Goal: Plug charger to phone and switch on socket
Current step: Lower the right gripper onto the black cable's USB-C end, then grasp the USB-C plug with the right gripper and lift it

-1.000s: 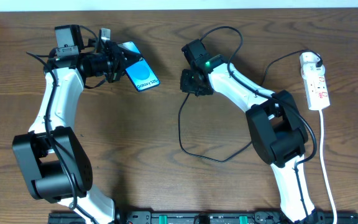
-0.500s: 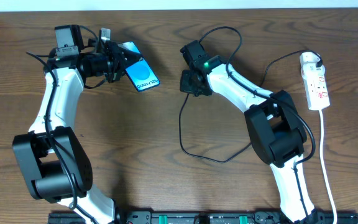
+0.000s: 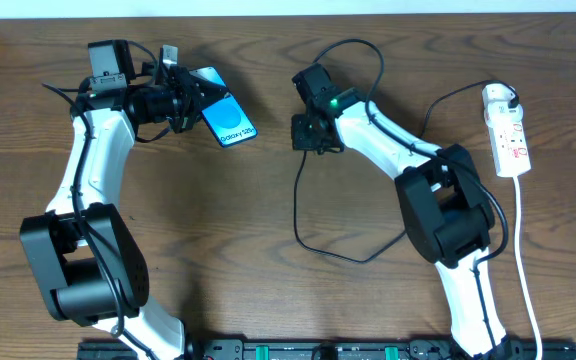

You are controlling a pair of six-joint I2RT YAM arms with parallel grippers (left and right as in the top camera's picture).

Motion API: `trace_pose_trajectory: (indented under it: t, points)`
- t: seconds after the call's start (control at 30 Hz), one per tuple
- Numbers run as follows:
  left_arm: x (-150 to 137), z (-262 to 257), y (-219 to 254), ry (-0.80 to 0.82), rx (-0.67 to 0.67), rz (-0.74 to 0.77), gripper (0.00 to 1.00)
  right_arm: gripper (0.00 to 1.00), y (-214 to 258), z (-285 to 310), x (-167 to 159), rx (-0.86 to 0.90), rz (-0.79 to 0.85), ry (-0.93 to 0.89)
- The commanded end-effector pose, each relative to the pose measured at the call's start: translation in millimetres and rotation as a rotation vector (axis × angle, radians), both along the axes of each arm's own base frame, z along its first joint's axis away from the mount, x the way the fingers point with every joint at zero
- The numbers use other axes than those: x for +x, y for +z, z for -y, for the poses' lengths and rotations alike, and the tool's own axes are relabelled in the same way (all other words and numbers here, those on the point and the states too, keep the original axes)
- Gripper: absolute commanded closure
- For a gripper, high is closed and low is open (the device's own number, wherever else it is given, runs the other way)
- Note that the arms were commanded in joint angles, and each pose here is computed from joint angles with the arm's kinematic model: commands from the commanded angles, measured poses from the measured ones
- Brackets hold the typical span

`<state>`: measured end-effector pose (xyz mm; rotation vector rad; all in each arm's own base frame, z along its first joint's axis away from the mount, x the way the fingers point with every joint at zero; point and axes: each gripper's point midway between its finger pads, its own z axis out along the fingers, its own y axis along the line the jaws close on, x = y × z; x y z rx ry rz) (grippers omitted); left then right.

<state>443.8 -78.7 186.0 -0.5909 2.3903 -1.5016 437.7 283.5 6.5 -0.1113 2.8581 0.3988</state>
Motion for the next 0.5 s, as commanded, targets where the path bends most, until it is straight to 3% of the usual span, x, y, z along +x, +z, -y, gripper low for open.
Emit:
trace_pose_trajectory:
  t: [0.0, 0.47]
  points:
    - [-2, 3, 18, -0.026, -0.020, 0.053, 0.92, 0.99, 26, 15, 6, -0.030, 0.063, 0.097]
    - [-2, 3, 18, -0.026, -0.020, 0.052, 0.92, 0.96, 24, 40, -7, -0.151, 0.030, 0.154]
